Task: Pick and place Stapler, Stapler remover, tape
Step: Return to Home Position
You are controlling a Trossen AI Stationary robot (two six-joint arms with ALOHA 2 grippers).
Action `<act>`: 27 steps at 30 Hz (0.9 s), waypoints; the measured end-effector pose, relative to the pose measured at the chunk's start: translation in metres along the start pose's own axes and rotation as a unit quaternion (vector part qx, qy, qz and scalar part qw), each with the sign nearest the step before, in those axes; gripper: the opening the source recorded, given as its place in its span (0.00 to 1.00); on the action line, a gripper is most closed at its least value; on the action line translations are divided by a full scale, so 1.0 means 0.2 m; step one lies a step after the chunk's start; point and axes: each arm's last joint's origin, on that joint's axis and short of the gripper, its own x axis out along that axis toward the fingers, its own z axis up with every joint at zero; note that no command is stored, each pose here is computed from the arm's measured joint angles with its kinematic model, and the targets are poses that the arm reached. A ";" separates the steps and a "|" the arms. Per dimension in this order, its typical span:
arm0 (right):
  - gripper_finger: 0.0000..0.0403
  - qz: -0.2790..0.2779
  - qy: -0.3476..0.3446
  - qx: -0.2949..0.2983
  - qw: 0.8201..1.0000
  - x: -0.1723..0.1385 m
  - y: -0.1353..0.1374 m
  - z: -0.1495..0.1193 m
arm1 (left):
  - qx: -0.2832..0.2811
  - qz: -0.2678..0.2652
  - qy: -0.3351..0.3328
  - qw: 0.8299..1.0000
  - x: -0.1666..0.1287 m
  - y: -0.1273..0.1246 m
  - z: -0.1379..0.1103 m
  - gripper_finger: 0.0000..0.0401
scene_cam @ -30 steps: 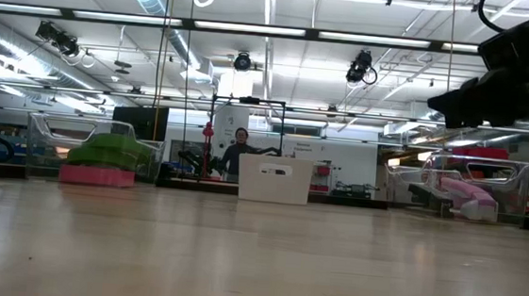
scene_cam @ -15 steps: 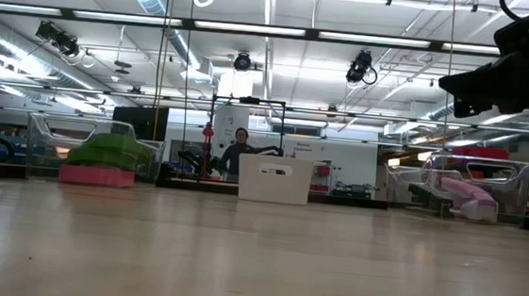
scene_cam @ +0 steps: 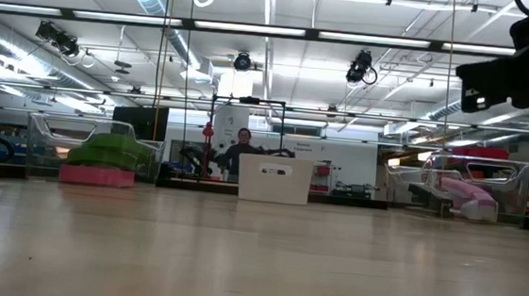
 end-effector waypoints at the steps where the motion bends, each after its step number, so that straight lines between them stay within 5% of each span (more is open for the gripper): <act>1: 0.00 -0.006 0.005 0.000 1.000 0.00 0.00 -0.01 | 0.000 0.000 0.000 1.000 0.00 0.00 0.00 0.07; 27: 0.00 0.026 -0.022 0.037 0.999 -0.02 0.04 0.02 | 0.000 0.000 0.000 1.000 0.00 0.00 0.00 0.07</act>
